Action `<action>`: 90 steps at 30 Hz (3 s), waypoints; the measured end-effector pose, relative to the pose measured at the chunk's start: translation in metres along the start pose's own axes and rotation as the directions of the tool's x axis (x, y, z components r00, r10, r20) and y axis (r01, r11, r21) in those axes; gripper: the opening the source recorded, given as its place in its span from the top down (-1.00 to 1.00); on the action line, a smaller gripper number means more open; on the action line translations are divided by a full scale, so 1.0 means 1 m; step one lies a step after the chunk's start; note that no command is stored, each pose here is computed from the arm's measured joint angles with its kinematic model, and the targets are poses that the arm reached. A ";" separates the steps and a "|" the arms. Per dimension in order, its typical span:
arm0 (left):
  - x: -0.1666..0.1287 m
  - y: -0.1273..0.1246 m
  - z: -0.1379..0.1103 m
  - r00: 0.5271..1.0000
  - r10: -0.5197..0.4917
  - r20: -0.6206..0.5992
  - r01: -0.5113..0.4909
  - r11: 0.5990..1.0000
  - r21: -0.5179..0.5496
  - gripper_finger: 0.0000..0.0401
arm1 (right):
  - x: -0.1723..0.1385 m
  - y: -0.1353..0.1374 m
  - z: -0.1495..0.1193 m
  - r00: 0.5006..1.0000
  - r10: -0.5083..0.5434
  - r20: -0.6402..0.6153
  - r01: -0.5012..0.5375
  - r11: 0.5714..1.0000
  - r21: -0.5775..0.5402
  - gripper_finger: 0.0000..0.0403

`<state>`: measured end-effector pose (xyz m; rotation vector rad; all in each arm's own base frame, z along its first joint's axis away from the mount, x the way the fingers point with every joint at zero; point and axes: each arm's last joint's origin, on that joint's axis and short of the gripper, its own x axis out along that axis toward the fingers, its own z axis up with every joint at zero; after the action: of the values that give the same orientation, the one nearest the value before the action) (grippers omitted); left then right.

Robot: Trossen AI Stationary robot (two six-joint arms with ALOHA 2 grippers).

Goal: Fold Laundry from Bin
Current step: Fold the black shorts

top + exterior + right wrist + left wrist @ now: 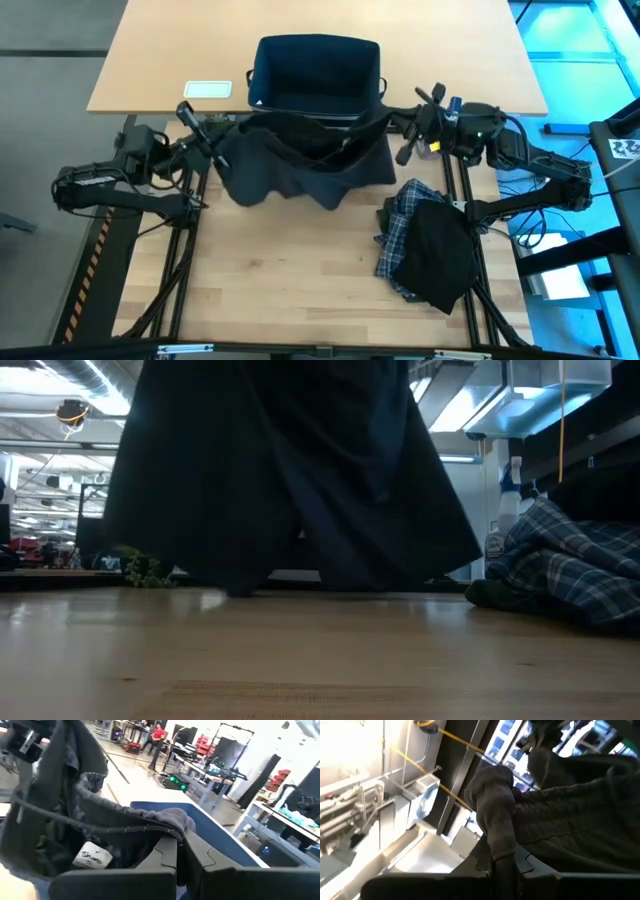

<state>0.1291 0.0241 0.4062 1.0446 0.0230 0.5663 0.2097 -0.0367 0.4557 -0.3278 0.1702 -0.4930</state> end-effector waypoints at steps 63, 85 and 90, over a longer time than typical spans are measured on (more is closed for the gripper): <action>-0.094 -0.281 0.066 -0.053 -0.985 -0.167 0.738 0.074 -0.671 0.30 | -0.039 0.204 -0.203 0.536 0.764 -0.358 -0.604 0.644 0.469 0.88; -0.089 -0.282 0.079 0.085 -0.994 -0.067 0.667 0.107 -0.737 0.30 | -0.033 0.209 -0.180 0.573 0.812 -0.109 -0.684 0.548 0.482 0.09; -0.086 -0.282 0.079 0.128 -0.989 -0.074 0.662 0.141 -0.736 0.29 | -0.025 0.217 -0.183 0.633 0.768 -0.103 -0.667 0.608 0.431 0.08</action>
<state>0.1993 -0.1841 0.1944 0.0556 0.9740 -0.3312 0.2388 0.1072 0.2108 0.1941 0.4653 0.2709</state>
